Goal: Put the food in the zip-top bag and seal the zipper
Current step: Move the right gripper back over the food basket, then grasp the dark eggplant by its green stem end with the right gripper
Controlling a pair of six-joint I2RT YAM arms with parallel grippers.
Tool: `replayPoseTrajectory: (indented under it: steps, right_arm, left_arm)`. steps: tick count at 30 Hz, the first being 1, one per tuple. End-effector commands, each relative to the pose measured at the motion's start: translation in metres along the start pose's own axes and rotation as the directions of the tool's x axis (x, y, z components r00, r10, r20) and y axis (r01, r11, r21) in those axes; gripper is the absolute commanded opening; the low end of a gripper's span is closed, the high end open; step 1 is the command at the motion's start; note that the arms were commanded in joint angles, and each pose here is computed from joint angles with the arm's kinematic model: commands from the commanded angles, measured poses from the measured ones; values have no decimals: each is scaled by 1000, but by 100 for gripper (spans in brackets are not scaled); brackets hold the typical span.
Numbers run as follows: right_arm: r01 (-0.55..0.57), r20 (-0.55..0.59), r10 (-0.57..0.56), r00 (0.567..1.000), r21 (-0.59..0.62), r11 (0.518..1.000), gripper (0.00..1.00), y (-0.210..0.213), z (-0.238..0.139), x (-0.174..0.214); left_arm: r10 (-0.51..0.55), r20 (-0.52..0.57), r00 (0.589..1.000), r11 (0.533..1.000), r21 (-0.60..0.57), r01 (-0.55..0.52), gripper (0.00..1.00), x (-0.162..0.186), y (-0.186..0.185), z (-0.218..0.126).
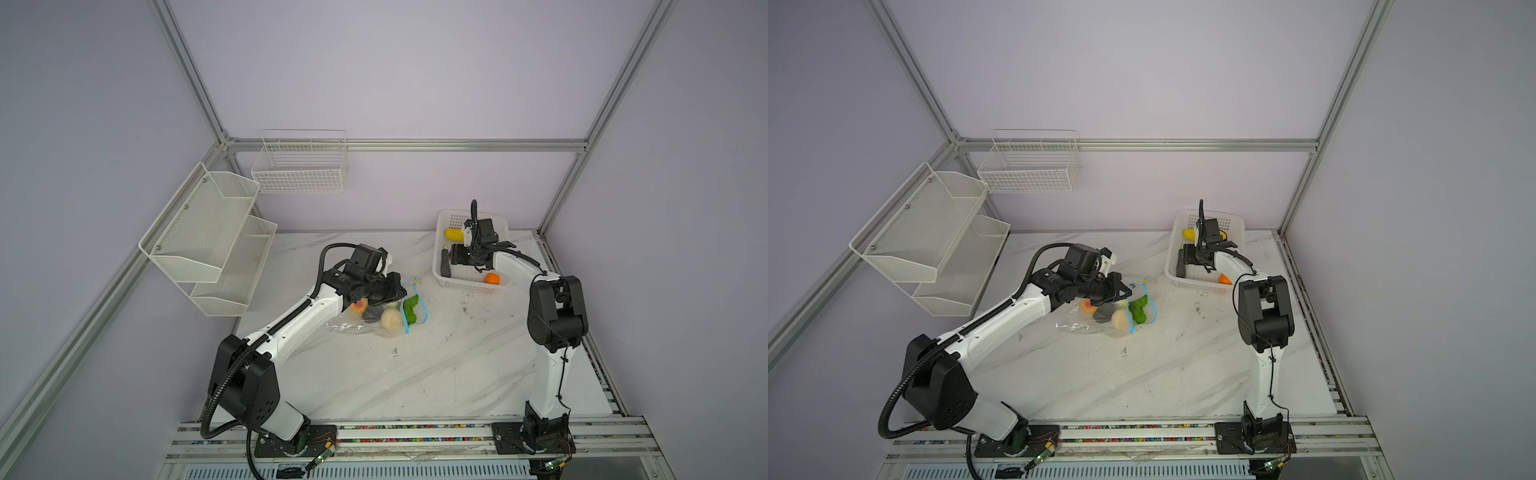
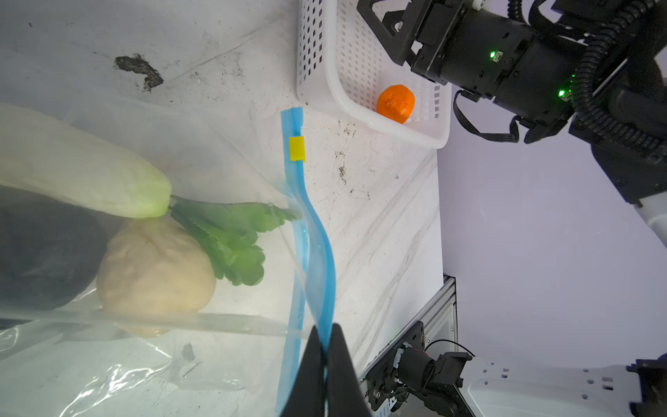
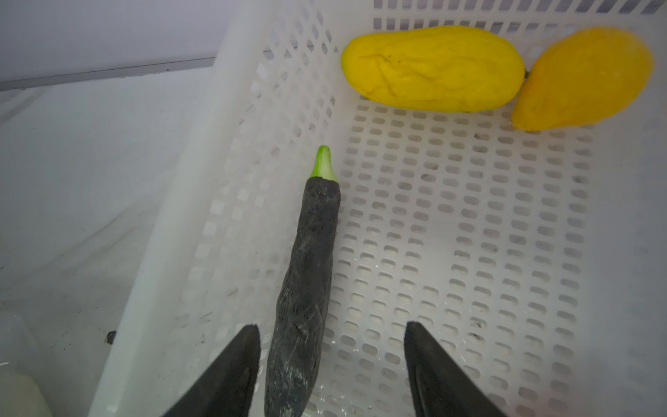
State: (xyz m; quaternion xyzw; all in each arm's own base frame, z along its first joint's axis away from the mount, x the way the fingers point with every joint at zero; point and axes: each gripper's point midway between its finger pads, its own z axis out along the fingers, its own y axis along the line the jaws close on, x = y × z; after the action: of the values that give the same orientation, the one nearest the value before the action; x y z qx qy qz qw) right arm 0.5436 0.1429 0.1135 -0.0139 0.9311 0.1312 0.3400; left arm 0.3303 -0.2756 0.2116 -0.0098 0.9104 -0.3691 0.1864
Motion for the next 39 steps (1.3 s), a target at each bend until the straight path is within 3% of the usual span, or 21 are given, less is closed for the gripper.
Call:
replayPoseTrajectory:
  steps: [1, 23, 34, 39]
  right_arm:
    - [-19, 18, 19, 1000, -7, 1000, 66, 0, 9, -12]
    - [-77, -29, 76, 997, -26, 997, 56, -4, 91, -11]
    - [-109, -40, 107, 993, -42, 993, 52, -4, 102, -8]
    - [-183, -46, 180, 983, -55, 982, 46, -13, 101, -11]
  left_arm:
    - [40, 75, 996, 995, 92, -47, 0, -28, -37, -17]
    - [27, 33, 999, 995, 93, -30, 0, -22, -31, -4]
    - [31, 36, 999, 995, 89, -34, 0, -20, -29, -5]
    - [32, 41, 999, 995, 88, -36, 0, -20, -28, -7]
